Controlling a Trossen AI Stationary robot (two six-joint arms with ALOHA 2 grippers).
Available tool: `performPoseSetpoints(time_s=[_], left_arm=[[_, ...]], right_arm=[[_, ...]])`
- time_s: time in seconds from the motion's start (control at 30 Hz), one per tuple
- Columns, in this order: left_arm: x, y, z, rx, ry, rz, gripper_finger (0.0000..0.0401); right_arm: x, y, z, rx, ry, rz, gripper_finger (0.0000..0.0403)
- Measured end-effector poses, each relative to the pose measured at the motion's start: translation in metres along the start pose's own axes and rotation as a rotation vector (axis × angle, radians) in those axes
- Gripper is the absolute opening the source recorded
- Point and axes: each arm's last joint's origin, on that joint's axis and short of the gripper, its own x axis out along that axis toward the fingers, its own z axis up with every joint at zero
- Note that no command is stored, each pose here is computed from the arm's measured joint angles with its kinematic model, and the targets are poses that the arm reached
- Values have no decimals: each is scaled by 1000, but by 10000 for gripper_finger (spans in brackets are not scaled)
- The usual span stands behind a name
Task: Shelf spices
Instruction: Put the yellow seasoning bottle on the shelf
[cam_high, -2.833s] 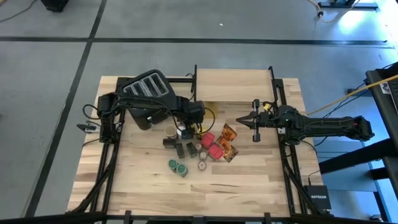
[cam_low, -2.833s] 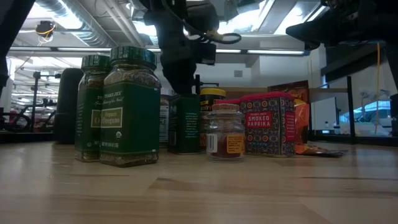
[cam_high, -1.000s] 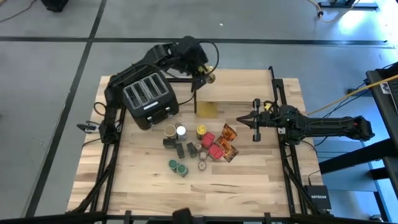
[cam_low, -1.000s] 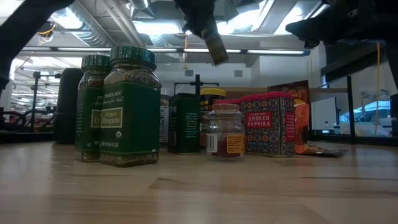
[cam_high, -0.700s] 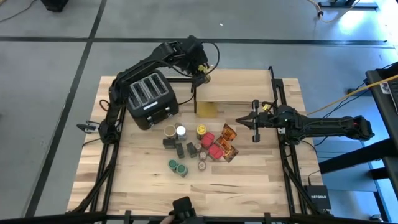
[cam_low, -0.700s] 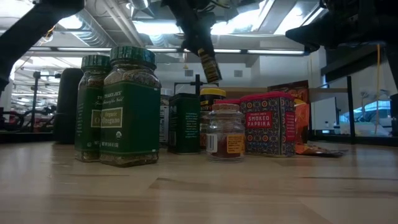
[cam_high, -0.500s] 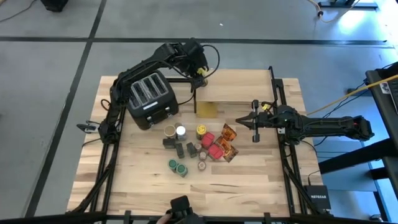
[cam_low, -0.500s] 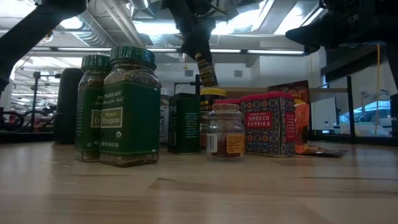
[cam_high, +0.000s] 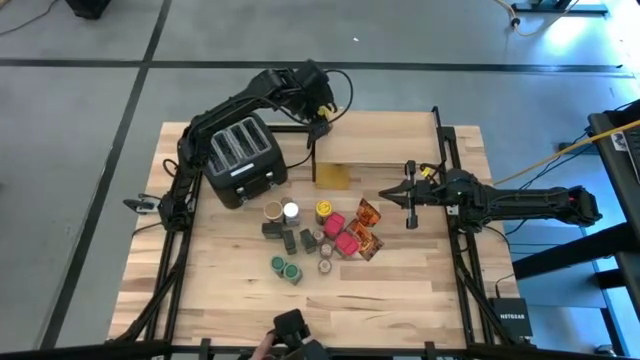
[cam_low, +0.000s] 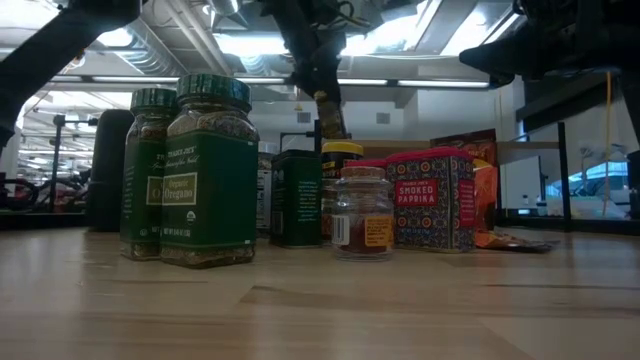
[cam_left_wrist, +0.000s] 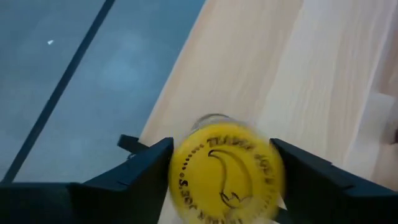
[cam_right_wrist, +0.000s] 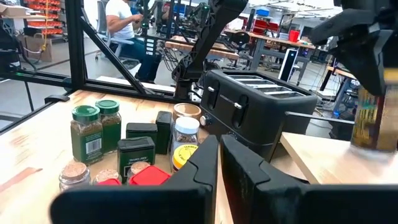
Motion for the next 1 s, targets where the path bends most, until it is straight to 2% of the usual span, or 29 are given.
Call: performPoseSetpoints(time_s=[0.17, 0.3, 0.43, 0.57, 0.83, 1.0], left_arm=[[0, 1, 0, -9, 4, 12, 288], [0, 1, 1, 11, -12, 21, 295], [-7, -2, 3, 25, -16, 111, 296], [-31, -6, 2, 25, -25, 178, 296], [-99, -26, -5, 19, -105, 142, 289], [-123, -39, -19, 38, -124, 101, 290]], right_arm=[[0, 0, 0, 0, -1, 0, 26], [0, 0, 0, 0, 0, 0, 26], [0, 0, 0, 0, -1, 0, 26], [0, 0, 1, -5, -13, -3, 26], [-1, -4, 12, -17, -105, -92, 26], [15, -11, 26, -18, -34, -143, 26]])
